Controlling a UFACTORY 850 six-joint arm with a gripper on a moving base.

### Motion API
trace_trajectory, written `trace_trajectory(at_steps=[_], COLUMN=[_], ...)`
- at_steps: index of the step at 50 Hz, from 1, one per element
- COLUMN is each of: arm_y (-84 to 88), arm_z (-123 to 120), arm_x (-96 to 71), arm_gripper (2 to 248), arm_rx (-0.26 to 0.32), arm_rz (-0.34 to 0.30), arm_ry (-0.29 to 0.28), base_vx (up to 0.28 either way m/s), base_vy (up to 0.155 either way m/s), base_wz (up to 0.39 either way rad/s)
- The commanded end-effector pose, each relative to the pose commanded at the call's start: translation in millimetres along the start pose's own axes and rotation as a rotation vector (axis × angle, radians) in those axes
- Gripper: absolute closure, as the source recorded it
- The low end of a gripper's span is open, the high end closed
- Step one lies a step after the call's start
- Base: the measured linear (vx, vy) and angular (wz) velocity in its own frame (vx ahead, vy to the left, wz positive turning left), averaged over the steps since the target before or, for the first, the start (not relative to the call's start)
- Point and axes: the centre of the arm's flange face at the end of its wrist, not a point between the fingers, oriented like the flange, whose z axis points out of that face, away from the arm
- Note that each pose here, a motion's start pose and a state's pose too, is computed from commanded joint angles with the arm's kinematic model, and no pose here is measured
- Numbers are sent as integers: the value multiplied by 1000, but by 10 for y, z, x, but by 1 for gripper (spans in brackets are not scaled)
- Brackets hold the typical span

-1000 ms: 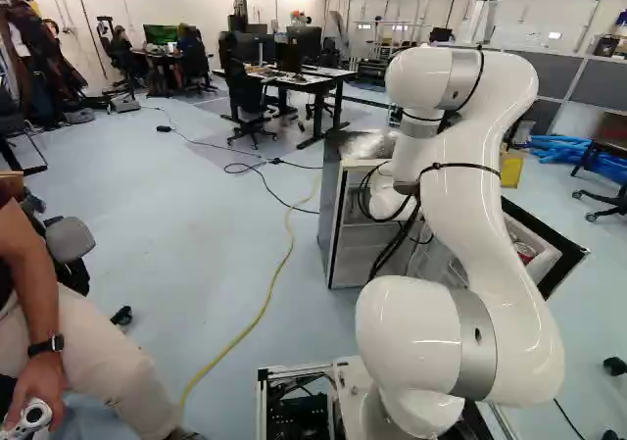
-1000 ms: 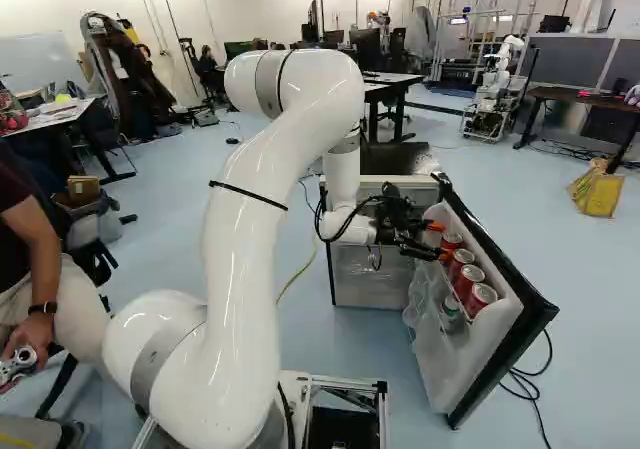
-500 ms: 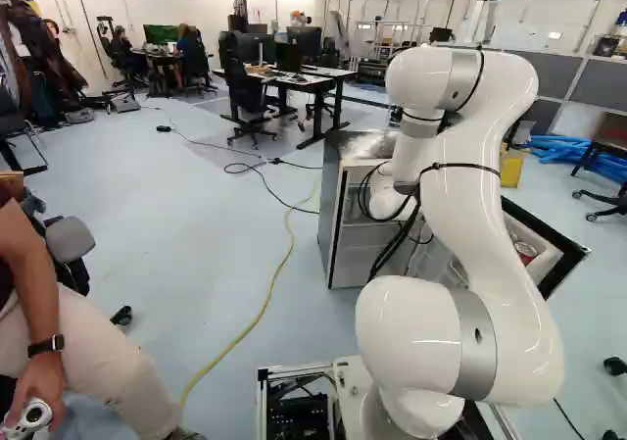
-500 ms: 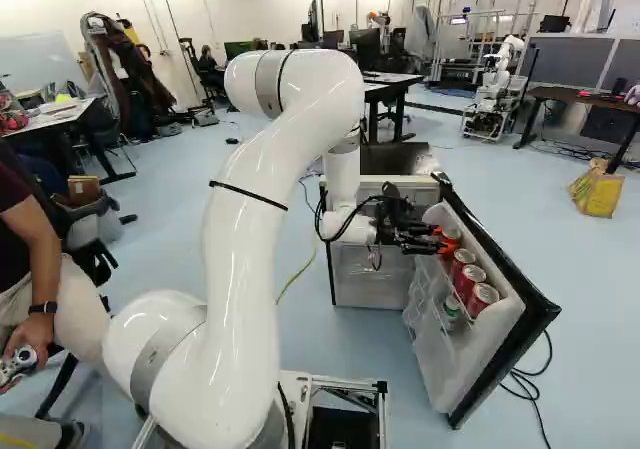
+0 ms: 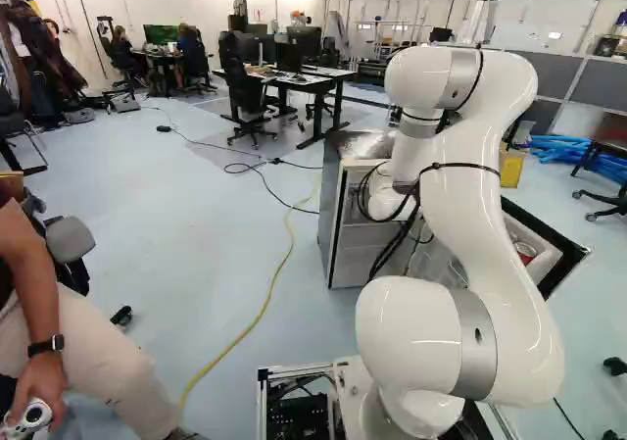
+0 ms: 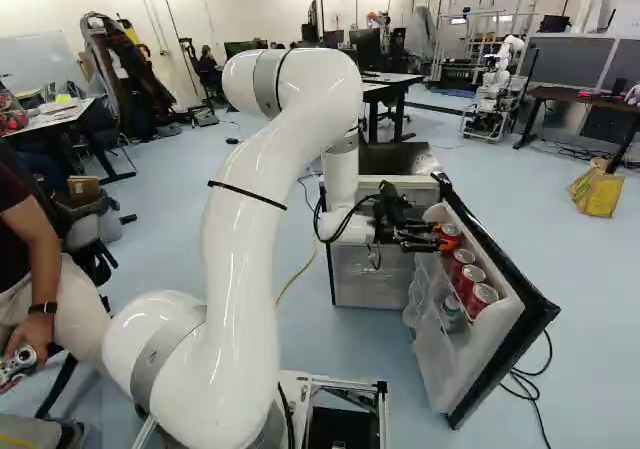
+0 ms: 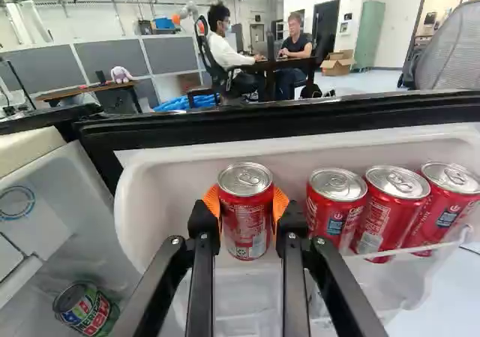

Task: Grab a drink from the fridge

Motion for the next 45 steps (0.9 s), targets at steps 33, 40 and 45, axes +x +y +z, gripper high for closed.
trace_trajectory(at_steps=[33, 40, 45], arm_y=[51, 65, 75], arm_z=[-234, -293, -334], arm_x=[52, 65, 67], arm_gripper=[164, 164, 164], arm_rx=[37, 47, 54], arm_rz=[-27, -33, -38], arm_ry=[55, 69, 70], base_vx=[0, 0, 0], base_vy=[0, 0, 0], base_wz=[0, 0, 0])
